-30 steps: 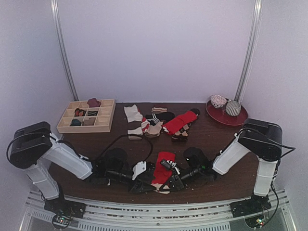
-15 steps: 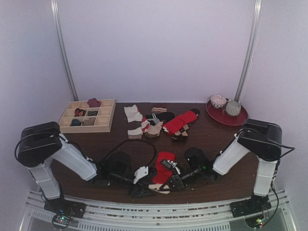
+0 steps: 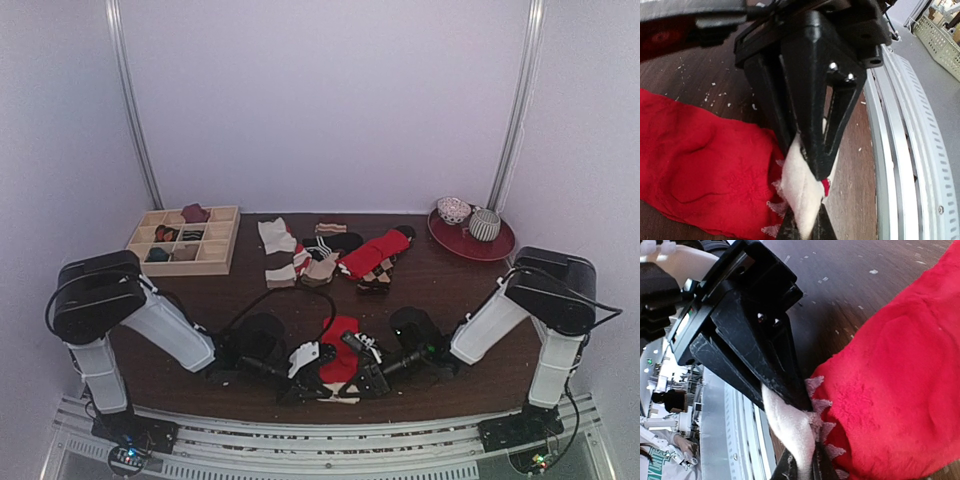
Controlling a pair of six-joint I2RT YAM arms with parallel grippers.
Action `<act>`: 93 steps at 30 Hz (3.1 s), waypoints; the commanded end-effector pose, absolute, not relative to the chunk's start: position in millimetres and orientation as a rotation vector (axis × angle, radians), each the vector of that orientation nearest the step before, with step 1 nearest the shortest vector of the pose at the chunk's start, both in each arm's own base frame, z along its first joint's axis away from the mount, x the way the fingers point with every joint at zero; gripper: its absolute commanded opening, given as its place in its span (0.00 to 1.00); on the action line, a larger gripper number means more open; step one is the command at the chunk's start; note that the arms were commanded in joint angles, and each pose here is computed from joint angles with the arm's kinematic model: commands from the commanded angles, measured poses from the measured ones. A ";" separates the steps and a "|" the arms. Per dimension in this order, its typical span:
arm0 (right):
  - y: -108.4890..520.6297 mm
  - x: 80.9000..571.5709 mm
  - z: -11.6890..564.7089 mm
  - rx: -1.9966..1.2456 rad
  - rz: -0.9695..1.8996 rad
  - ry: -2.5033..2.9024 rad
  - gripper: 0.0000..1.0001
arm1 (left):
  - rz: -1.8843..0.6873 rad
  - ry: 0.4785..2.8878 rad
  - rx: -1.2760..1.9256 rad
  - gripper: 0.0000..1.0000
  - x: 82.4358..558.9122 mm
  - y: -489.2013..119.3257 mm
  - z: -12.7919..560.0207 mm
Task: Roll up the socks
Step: Roll the sock at the center of the board.
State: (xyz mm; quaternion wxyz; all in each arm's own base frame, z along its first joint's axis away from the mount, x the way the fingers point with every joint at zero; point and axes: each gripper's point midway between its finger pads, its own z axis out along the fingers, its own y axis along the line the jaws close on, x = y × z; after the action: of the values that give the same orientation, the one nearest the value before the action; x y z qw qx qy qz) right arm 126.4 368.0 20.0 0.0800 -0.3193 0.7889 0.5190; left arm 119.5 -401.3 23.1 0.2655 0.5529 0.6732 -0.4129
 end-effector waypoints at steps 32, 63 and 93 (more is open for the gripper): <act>353.8 132.7 51.6 -1.487 0.339 1.629 0.56 | -1.094 2.593 1.435 0.00 81.3 -332.2 -69.5; 342.8 94.3 -22.0 -1.367 1.054 2.469 0.11 | -0.824 1.914 1.351 0.47 161.2 -367.9 73.7; 312.1 90.7 -69.8 -1.077 1.290 2.942 0.12 | -0.947 1.695 1.482 0.52 124.1 -390.2 38.2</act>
State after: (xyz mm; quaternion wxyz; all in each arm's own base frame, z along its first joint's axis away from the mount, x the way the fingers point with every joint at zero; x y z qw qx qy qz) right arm 131.2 382.5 13.1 0.0089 -0.3843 0.7669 0.5139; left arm 116.2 -384.6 37.9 0.3253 0.5769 0.6490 -0.3744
